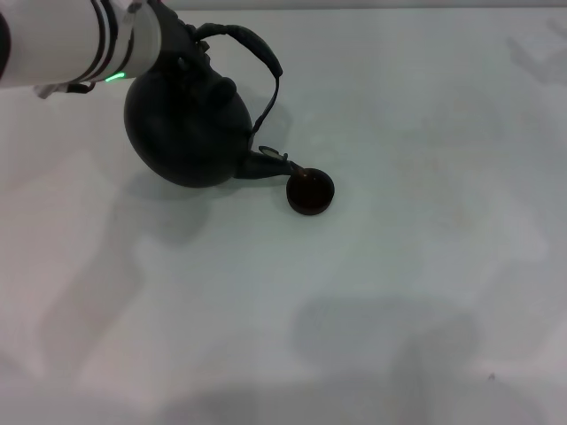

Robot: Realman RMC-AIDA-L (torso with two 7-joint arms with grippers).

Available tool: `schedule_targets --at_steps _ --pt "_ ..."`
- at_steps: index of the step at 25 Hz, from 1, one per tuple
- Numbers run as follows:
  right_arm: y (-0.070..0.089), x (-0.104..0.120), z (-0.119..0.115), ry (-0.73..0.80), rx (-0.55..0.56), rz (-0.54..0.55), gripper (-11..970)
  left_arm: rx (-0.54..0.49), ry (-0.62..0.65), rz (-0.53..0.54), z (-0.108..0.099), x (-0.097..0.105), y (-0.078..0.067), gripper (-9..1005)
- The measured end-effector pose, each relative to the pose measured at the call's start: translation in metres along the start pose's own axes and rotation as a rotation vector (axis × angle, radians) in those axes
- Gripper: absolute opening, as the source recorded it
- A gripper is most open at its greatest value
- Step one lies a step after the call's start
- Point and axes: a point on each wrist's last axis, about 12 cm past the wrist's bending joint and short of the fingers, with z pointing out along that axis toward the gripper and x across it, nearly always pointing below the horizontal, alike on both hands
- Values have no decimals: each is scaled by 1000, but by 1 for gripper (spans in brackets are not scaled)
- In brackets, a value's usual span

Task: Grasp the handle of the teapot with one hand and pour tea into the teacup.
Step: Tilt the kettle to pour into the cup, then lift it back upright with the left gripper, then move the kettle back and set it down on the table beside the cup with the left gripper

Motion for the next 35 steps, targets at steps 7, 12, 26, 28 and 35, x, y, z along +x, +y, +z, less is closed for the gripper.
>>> schedule_targets --at_steps 7,12,26,28,35 --pt "0 1 0 3 3 1 845 0 1 0 0 0 0 130" --pt "0 1 0 5 4 3 845 0 1 0 0 0 0 130" --pt "-1 4 0 19 11 2 845 -1 -36 -120 -4 9 9 130" --pt "-2 3 0 20 10 2 845 12 -59 -154 -7 11 14 130" --pt "-2 2 1 20 7 1 845 68 -161 -277 -21 25 40 130"
